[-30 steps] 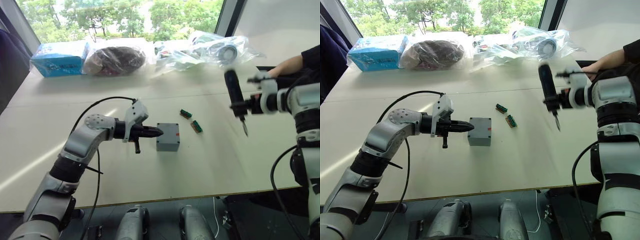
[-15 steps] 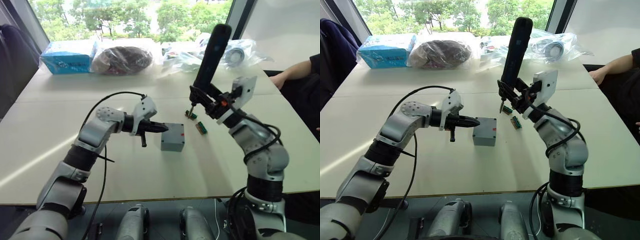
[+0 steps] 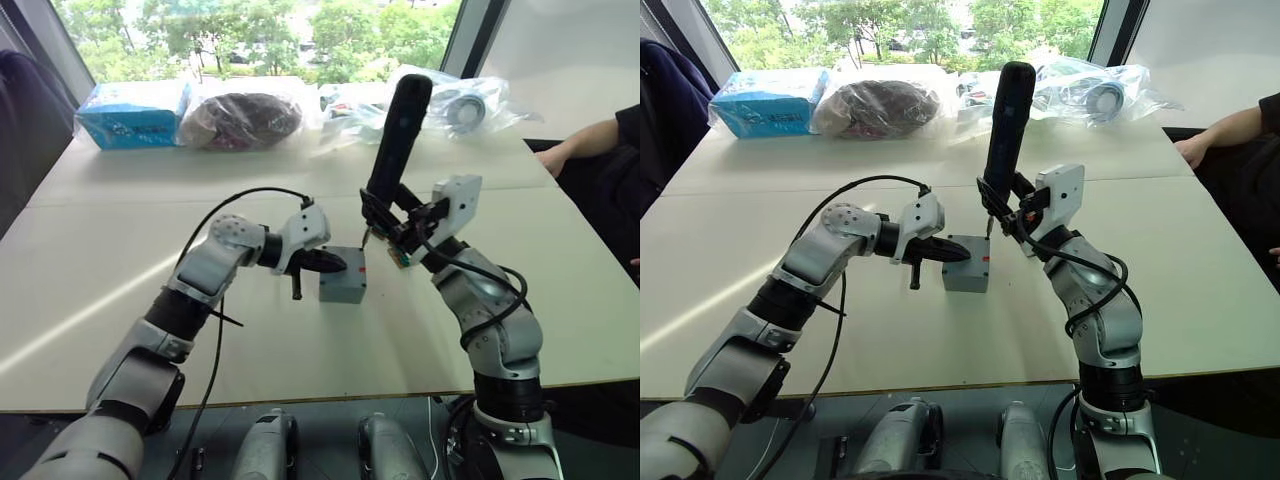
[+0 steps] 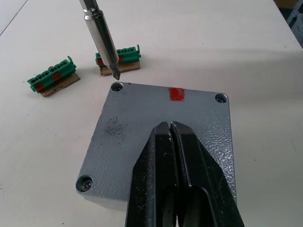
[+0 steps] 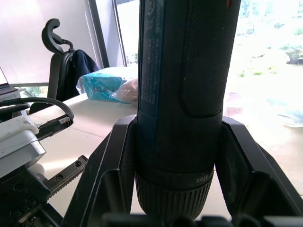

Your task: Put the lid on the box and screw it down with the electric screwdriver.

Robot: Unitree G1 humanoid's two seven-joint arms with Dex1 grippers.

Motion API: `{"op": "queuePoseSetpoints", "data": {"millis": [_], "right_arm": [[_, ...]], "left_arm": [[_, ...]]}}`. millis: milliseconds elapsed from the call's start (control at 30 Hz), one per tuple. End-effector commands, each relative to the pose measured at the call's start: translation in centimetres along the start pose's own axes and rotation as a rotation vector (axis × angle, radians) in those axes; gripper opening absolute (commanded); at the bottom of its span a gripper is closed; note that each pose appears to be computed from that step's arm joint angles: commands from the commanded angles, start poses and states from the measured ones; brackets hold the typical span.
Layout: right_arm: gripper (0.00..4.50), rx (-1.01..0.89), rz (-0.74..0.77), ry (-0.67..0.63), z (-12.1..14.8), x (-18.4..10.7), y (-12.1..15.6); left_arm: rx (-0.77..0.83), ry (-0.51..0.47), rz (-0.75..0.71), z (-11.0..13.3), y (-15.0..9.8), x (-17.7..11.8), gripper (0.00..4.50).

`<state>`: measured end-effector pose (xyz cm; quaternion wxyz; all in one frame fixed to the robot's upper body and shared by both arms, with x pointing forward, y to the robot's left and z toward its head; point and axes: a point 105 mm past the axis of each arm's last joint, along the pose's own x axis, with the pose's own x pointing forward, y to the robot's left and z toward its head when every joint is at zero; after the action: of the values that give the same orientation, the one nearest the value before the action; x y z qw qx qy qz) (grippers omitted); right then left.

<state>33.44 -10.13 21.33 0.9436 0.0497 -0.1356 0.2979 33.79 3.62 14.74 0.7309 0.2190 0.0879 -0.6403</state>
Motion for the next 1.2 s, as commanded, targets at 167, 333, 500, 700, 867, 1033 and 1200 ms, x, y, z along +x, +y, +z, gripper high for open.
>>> {"op": "queuePoseSetpoints", "data": {"millis": [167, 333, 500, 700, 867, 1033, 1200], "right_arm": [[1.78, -0.047, 0.014, -0.056, 0.6, 0.1, 0.5], [1.78, -0.063, -0.012, -0.026, -0.6, -0.1, -0.1], [1.78, -0.037, -0.044, 0.015, -2.1, -0.3, -0.5], [1.78, -0.007, -0.047, 0.129, -4.8, -0.8, -0.3], [1.78, -0.007, -0.051, 0.223, -6.9, -1.1, -0.3], [1.78, 0.026, -0.08, 0.255, -7.8, -1.2, -0.6], [1.78, 0.038, -0.093, 0.26, -8.1, -1.6, -1.0]], "left_arm": [[-0.008, 0.021, 0.011, -0.6, 0.0, -0.1, 0.0], [-0.011, 0.023, 0.009, -0.7, 0.0, -0.2, 0.0], [-0.015, 0.027, 0.005, -0.9, -0.2, -0.2, 0.0], [-0.022, 0.032, 0.0, -1.1, -0.4, -0.1, 0.0], [-0.029, 0.036, -0.004, -1.4, -0.6, -0.1, 0.0], [-0.033, 0.037, -0.003, -1.4, -0.6, -0.1, 0.0], [-0.037, 0.037, -0.002, -1.4, -0.6, -0.1, 0.0]]}}
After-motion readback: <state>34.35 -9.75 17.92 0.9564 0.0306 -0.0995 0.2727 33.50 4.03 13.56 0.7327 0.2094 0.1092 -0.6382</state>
